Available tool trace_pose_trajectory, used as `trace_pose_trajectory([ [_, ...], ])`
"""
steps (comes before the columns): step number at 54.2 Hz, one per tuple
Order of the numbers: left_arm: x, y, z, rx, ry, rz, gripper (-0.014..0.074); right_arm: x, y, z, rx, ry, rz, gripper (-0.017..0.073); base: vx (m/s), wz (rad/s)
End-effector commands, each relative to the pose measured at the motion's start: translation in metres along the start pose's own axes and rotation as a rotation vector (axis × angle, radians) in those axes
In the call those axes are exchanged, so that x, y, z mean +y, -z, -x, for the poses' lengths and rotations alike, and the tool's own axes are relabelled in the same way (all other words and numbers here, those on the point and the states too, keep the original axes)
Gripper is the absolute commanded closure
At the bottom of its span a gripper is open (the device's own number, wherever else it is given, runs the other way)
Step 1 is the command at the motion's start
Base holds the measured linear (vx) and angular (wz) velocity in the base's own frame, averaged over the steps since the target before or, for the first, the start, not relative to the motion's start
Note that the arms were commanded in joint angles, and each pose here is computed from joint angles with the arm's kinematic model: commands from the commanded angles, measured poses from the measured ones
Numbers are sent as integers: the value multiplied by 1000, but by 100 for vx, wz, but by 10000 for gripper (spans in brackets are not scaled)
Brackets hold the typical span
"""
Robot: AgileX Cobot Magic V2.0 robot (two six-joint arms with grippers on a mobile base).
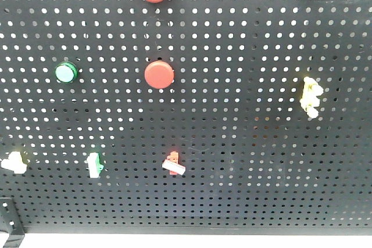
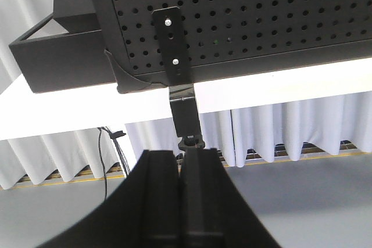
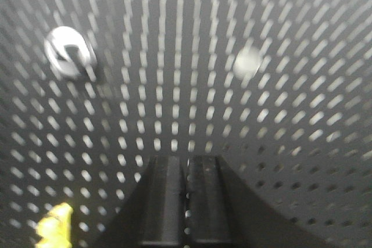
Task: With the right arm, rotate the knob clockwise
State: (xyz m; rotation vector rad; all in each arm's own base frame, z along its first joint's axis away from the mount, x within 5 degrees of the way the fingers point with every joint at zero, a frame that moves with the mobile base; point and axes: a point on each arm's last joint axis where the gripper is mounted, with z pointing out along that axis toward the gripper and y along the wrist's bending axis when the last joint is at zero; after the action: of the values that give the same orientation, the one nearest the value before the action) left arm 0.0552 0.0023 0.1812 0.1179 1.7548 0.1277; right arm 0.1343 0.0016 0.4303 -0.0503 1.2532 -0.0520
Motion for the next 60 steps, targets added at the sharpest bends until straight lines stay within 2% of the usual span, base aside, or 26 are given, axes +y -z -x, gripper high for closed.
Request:
trace_pose_trajectory([
  [1, -1, -1, -1, -68, 8, -4, 600, -2, -8, 16, -125, 15, -19, 242, 0, 0],
  [7, -1, -1, -1, -68, 8, -4, 600, -2, -17, 13, -141, 14, -21, 174, 0, 0],
  [12, -1, -1, -1, -68, 8, -4, 600, -2, -20, 14, -180, 16, -26, 167, 0, 0],
  [15, -1, -1, -1, -68, 8, -4, 600, -2, -22, 15, -194, 48, -22, 169, 0, 0],
  [21, -1, -1, -1, -68, 8, -4, 600, 3, -31, 20, -197, 181, 17, 173, 0, 0],
  [24, -1, -1, -1, -68, 8, -4, 600, 7, -40, 26, -209, 278, 54, 173, 0, 0],
  [29, -1, -1, -1, -68, 8, -4, 600, 18, -58, 40, -205, 404, 119, 173, 0, 0],
  [36, -1, -1, -1, -68, 8, -4, 600, 37, -80, 58, -194, 508, 200, 173, 0, 0],
  [46, -1, -1, -1, -68, 8, -4, 600, 60, -103, 77, -152, 564, 251, 173, 0, 0],
  [51, -1, -1, -1, -68, 8, -4, 600, 63, -113, 80, -129, 593, 245, 173, 0, 0],
  [60, -1, -1, -1, -68, 8, -4, 600, 65, -120, 79, -120, 599, 241, 196, 0, 0],
])
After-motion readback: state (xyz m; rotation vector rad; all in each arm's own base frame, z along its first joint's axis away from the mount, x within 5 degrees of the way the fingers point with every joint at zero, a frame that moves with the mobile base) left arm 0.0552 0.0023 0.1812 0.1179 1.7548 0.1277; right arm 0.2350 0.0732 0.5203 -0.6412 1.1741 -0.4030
